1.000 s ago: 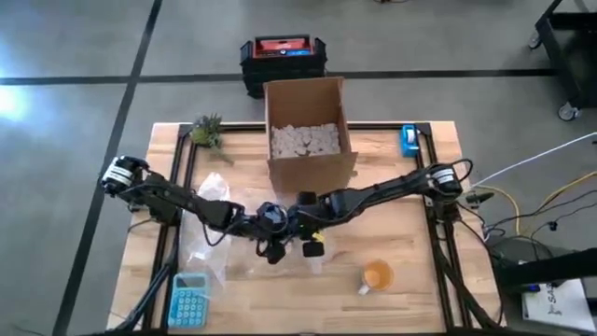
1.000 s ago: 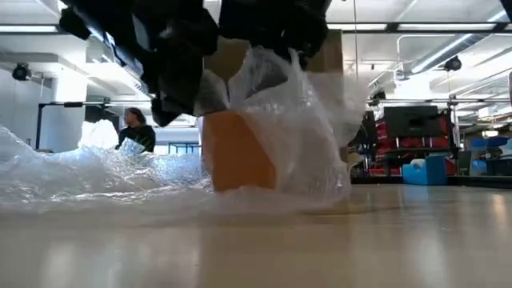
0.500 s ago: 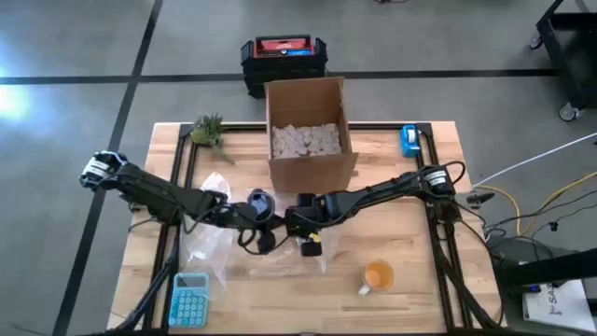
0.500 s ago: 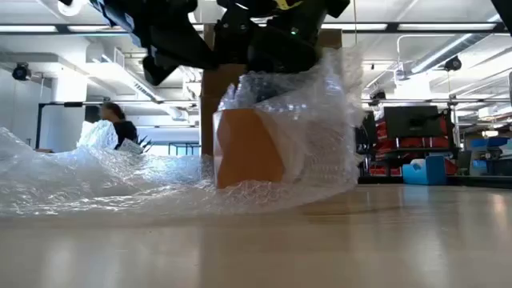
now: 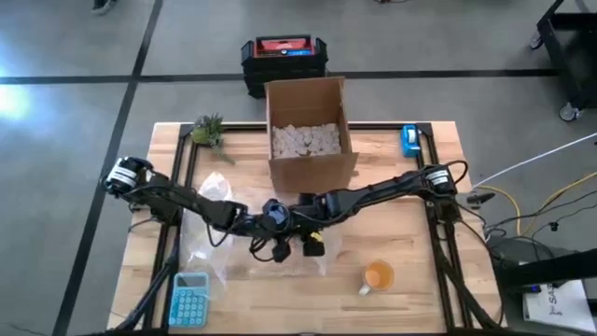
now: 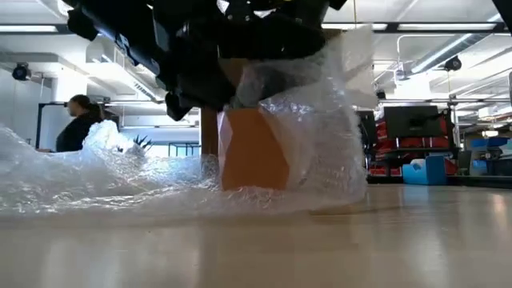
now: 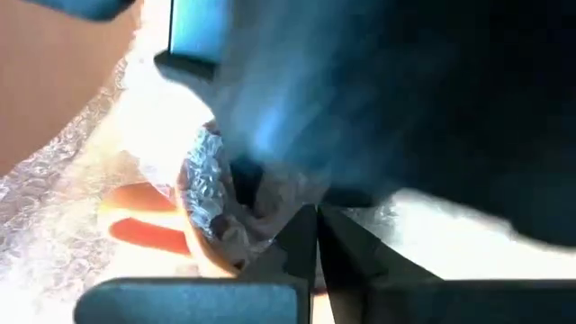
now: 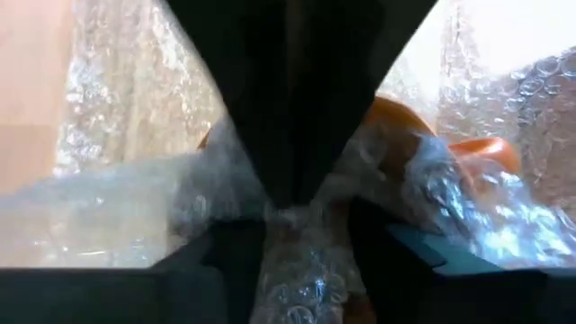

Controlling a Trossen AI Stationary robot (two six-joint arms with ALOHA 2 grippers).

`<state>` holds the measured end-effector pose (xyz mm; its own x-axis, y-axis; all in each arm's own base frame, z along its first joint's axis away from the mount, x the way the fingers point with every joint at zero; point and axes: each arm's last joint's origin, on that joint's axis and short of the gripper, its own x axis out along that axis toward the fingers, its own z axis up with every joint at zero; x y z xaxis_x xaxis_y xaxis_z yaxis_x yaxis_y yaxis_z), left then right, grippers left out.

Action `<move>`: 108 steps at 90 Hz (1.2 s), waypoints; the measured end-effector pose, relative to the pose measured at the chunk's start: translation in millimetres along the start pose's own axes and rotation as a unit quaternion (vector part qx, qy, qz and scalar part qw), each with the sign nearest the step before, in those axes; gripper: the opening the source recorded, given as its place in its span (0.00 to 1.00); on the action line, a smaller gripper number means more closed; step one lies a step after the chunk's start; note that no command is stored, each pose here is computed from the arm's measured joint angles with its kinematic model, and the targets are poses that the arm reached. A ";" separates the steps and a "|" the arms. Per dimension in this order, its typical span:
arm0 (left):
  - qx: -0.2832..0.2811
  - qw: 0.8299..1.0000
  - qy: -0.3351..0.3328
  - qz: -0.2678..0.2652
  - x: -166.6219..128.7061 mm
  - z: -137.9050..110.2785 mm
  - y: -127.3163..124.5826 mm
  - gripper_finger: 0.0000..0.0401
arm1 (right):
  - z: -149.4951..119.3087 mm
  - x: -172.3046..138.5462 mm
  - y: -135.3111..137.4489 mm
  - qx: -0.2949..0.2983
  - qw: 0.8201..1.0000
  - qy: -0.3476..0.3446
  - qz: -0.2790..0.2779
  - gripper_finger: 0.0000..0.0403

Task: Wrap mug
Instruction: Wrap the orange mug with bubble wrap

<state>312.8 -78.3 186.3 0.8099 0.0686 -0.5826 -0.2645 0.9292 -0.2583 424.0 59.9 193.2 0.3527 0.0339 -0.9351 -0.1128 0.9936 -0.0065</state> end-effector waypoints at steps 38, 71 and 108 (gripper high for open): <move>-0.002 1.000 -0.004 -0.011 -1.9 1.3 -0.2 0.00 | -8.9 -86.1 -3.9 -0.008 0.999 -0.048 -0.009 0.38; -0.004 1.000 -0.008 -0.014 -1.9 2.0 -0.6 0.00 | -48.4 -56.4 -11.6 0.006 0.989 0.105 -0.103 0.33; -0.005 1.000 -0.011 -0.016 -1.9 2.6 -1.1 0.00 | -44.0 -38.0 -2.6 0.008 0.993 -0.020 -0.115 0.23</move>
<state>312.9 -78.6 189.7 0.8293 0.0465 -0.5568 -0.2433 0.9272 -0.2850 370.0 51.3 213.1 0.4033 -0.1907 -0.8950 -0.0111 0.9769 -0.2132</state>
